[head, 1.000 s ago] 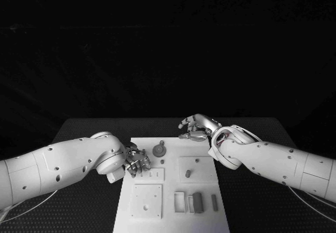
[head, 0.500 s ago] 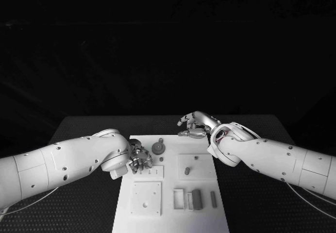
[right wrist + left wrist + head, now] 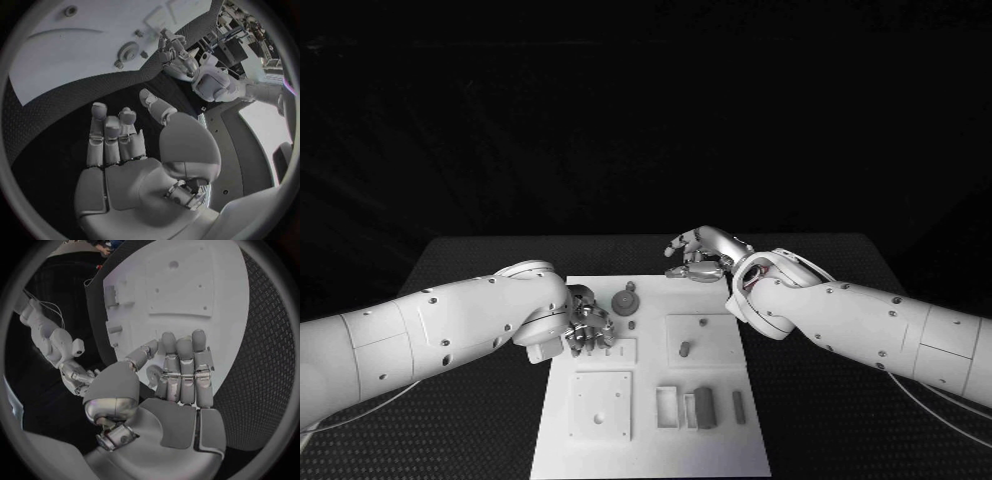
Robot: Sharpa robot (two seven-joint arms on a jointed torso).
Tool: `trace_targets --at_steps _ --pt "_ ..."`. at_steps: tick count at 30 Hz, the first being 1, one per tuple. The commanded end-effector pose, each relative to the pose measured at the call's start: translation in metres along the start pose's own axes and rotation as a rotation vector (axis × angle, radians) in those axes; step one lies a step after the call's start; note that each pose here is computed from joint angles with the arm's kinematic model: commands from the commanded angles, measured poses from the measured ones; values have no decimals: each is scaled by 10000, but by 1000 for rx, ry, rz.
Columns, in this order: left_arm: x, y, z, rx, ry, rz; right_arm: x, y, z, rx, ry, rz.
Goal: Assemble the parts on the task board
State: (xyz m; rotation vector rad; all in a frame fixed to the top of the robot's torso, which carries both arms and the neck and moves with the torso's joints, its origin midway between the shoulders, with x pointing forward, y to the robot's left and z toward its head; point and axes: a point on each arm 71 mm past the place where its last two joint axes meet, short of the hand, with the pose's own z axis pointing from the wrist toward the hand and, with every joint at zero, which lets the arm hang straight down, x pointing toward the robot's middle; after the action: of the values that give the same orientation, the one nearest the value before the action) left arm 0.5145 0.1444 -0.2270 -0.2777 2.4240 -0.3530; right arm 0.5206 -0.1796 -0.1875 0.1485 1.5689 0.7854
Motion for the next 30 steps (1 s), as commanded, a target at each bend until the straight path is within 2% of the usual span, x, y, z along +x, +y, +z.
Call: trace_targets --at_steps 1,7,14,17,21,30 --pt "45 -7 10 -7 48 48 8 6 6 -1 10 0" --pt "58 -5 30 -11 52 52 7 0 5 1 10 0" --pt "59 -9 49 -17 22 85 11 -1 9 2 13 0" --pt "49 15 60 -25 6 96 11 -3 10 3 13 0" --pt "49 30 65 -28 11 99 8 -10 10 5 12 0" --pt "76 11 76 -25 18 102 9 -8 10 4 13 1"
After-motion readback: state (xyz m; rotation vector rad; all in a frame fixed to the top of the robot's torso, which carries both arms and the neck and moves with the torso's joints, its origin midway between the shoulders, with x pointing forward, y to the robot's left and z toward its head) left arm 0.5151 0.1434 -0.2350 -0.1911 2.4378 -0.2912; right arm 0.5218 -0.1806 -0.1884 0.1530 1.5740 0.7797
